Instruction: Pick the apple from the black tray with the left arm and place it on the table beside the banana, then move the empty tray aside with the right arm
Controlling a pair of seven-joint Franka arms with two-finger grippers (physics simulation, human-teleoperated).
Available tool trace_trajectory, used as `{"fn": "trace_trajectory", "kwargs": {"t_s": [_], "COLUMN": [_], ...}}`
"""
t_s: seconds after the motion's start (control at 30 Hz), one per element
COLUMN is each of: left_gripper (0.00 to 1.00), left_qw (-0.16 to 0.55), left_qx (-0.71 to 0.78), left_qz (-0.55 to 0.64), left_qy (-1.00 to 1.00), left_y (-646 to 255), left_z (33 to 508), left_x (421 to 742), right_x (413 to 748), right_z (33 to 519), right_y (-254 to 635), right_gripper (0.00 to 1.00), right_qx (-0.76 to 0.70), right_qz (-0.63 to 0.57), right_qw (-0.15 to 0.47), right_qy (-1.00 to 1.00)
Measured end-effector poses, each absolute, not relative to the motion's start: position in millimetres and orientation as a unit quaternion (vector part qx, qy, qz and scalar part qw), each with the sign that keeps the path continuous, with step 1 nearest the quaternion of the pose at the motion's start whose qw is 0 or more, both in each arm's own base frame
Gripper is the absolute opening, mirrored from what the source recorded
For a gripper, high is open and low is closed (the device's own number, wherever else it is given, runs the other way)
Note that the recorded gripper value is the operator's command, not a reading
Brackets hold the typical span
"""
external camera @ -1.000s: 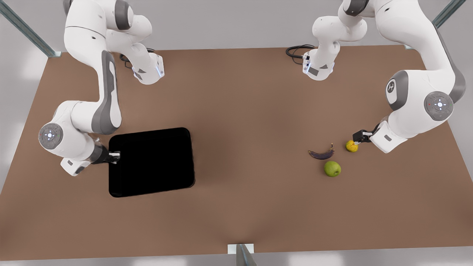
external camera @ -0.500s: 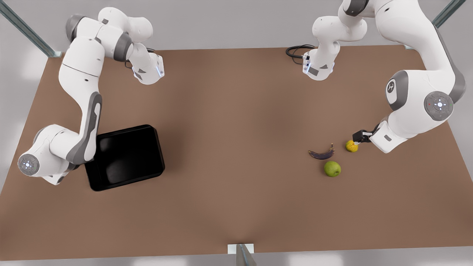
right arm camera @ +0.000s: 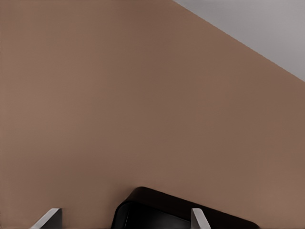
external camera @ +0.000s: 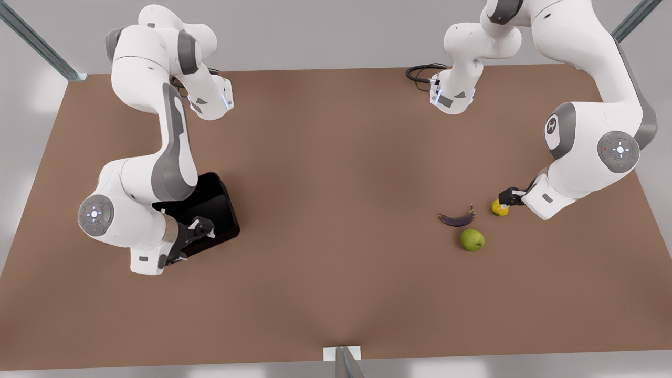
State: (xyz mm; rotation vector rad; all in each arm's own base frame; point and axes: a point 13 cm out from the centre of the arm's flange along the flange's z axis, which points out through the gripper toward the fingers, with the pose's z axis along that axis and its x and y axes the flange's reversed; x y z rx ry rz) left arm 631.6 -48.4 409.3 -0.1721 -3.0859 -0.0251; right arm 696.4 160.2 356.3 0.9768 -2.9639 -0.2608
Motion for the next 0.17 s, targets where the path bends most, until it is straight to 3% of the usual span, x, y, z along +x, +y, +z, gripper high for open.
{"fn": "trace_trajectory", "kwargs": {"t_s": [0.17], "left_gripper": [1.00], "left_qw": [0.025], "left_qx": [-0.056], "left_qz": [-0.008], "left_qy": [-0.998], "left_y": [-48.2], "left_z": [409.4], "left_x": [632.0], "right_x": [693.0], "right_z": [355.0], "right_y": [153.9], "right_gripper": [1.00], "right_qx": [0.273], "right_qz": [-0.071], "right_qw": [0.019], "right_qy": [-0.959]}}
